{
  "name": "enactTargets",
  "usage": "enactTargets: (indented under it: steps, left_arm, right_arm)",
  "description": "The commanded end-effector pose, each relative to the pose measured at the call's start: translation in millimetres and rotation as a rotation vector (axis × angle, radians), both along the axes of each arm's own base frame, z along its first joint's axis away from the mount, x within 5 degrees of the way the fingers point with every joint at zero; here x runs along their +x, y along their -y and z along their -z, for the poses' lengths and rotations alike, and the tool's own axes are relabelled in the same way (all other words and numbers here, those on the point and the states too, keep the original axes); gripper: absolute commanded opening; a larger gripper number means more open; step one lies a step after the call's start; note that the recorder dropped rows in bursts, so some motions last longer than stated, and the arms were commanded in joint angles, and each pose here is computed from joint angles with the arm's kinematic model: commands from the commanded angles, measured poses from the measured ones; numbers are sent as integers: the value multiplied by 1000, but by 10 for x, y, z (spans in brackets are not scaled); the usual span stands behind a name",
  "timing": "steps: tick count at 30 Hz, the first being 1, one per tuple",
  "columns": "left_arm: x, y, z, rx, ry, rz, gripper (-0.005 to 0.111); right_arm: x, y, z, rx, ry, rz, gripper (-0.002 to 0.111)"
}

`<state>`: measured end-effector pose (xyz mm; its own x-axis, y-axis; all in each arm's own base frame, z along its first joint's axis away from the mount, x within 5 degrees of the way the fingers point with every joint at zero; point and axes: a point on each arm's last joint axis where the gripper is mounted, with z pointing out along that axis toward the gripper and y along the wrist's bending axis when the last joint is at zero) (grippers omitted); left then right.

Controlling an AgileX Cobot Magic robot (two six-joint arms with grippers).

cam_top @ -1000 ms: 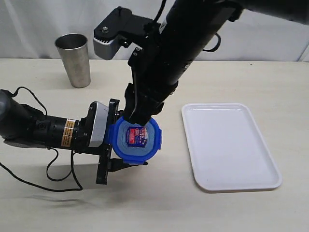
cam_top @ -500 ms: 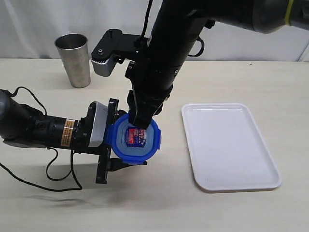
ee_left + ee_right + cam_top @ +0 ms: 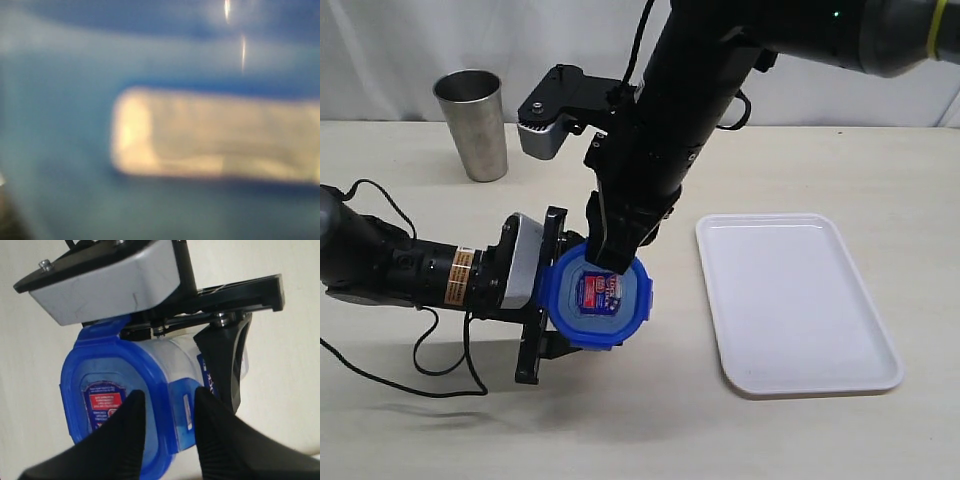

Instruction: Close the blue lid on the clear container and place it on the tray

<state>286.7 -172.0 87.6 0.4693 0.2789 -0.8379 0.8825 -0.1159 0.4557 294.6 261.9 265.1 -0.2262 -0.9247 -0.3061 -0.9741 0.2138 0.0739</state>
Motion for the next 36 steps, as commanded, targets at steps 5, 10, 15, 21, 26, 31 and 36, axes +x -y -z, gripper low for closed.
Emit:
enactTargets:
  steps: [5, 10, 15, 21, 26, 31, 36]
  left_arm:
    - [23, 5, -47, -41, -104, -64, 0]
    - [23, 9, -62, -59, -119, -67, 0]
    - [53, 10, -73, -80, -208, -125, 0]
    - [85, -26, -75, -89, -272, -169, 0]
    - [127, -44, -76, -107, -391, -244, 0]
    - [133, -47, -69, -102, -398, -255, 0]
    - [133, -46, -70, -105, -424, -262, 0]
  right_arm:
    - [-17, -30, 469, -98, -138, -11, 27]
    - [6, -39, 577, -121, -155, -10, 27]
    - [63, 25, 467, -177, -73, 14, 27]
    - [175, 78, 93, -160, 115, 112, 27]
    - [144, 115, -205, -82, 213, 140, 28]
    - [160, 200, -319, -97, 256, 297, 28]
    - [158, 186, -195, -93, 209, 371, 27]
